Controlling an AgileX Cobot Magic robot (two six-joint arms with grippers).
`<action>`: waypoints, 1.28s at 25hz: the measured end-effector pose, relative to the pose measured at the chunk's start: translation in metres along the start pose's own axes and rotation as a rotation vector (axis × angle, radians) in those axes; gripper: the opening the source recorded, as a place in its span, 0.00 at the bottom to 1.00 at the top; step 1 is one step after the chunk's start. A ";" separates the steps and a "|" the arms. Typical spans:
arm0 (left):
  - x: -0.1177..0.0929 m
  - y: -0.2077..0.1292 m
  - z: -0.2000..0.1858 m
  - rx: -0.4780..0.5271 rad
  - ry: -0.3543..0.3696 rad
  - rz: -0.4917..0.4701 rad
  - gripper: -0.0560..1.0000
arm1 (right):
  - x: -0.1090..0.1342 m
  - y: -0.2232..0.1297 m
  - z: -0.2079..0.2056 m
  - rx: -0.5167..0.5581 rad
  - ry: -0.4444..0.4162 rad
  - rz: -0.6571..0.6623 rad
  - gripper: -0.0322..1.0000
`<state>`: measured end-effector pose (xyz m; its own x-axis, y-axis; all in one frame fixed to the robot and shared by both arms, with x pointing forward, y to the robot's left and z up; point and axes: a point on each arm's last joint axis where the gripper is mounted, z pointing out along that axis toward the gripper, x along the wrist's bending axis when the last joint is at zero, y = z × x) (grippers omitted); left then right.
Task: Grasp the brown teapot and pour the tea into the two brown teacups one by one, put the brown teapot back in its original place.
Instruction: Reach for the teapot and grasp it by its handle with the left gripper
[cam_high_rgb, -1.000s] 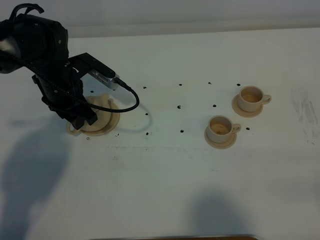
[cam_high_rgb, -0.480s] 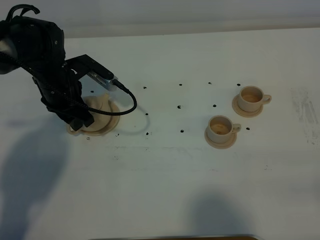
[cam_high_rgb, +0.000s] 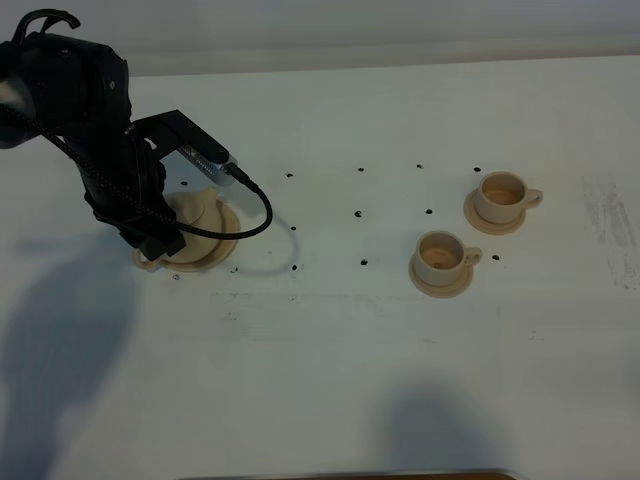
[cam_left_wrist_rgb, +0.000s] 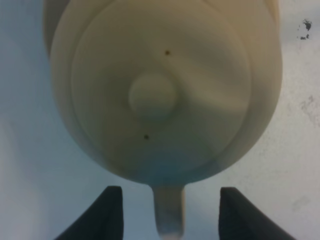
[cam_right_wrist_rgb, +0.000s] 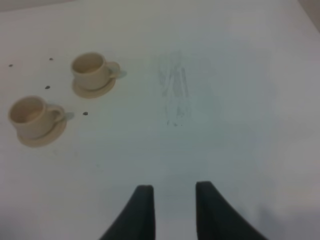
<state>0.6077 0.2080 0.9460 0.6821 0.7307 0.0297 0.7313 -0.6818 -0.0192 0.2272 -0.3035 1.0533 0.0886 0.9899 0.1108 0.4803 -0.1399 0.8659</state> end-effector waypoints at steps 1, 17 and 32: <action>0.000 0.000 0.000 0.000 0.000 0.000 0.45 | 0.000 0.000 0.000 0.000 0.000 0.000 0.25; -0.001 -0.002 0.000 0.016 -0.013 -0.018 0.45 | 0.000 0.000 0.000 0.000 0.000 0.000 0.25; 0.000 -0.002 0.000 0.017 -0.012 -0.019 0.41 | 0.000 0.000 0.000 0.000 0.000 0.000 0.25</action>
<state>0.6061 0.2090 0.9460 0.6681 0.7438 0.0184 0.7439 -0.6674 -0.0355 0.2272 -0.3035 1.0533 0.0886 0.9899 0.1108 0.4803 -0.1399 0.8659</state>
